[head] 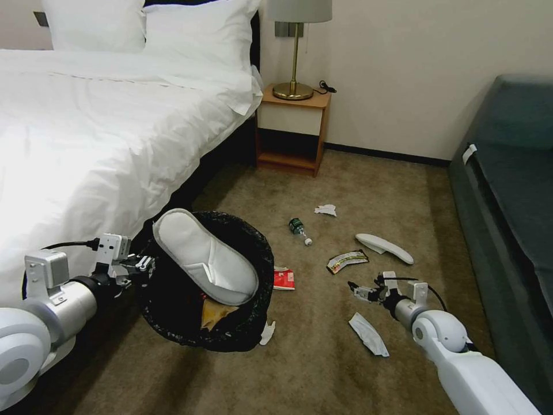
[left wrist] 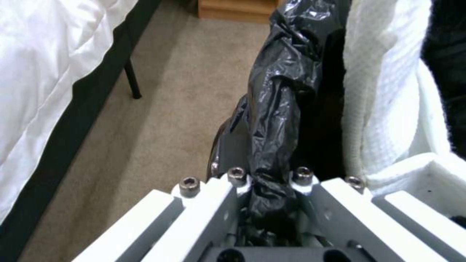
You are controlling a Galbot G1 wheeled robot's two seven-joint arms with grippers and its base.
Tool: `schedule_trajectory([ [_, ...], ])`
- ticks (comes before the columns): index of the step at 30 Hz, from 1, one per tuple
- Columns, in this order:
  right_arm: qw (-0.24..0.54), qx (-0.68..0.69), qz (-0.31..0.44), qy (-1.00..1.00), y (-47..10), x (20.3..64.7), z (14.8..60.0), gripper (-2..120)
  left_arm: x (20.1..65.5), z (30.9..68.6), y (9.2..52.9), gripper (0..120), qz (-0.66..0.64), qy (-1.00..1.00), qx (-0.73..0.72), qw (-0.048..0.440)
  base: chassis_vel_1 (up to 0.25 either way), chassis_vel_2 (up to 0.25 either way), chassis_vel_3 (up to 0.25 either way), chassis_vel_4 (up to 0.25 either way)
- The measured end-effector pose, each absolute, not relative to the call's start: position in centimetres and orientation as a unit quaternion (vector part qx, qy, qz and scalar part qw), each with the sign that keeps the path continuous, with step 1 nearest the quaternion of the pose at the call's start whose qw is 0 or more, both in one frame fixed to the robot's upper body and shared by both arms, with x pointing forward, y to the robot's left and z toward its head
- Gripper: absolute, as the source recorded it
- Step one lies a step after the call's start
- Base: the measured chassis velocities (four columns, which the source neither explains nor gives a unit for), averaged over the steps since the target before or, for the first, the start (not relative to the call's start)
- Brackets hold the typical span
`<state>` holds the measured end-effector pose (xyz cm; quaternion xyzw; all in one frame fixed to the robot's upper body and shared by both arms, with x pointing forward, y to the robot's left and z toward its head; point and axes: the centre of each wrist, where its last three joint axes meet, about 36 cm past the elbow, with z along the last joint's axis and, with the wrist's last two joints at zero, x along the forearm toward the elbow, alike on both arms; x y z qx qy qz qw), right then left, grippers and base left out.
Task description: Pick up the trash bin, then pick up the garbage on the floor and place it into the trash bin.
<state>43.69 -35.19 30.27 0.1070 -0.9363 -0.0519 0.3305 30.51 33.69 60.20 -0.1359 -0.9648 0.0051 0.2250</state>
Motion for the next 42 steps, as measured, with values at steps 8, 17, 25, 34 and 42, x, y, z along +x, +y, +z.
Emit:
schedule_trajectory([
  [8,0.36,0.09,-0.038,-0.928,-35.8,43.3,27.6,100,30.4,60.2,33.7,1,0.004,-0.965,-0.137,0.226,0.0,0.0,0.0,0.0],
  [17,0.377,0.084,-0.038,-0.921,-36.1,42.6,25.5,100,30.5,60.3,33.6,1,0.002,-0.964,-0.138,0.225,0.0,0.0,0.0,0.0],
  [25,0.391,0.081,-0.036,-0.916,-35.8,42.1,23.8,100,30.4,60.4,33.5,1,0.0,-0.964,-0.139,0.226,0.0,0.0,0.0,0.0],
  [34,0.406,0.075,-0.036,-0.91,-35.4,41.4,22.0,100,30.2,60.5,33.3,1,-0.001,-0.964,-0.141,0.226,0.0,0.0,0.0,0.0],
  [42,0.417,0.073,-0.038,-0.905,-34.8,41.0,20.7,100,30.1,60.6,33.2,1,-0.002,-0.964,-0.142,0.225,0.0,0.0,0.0,0.0],
])
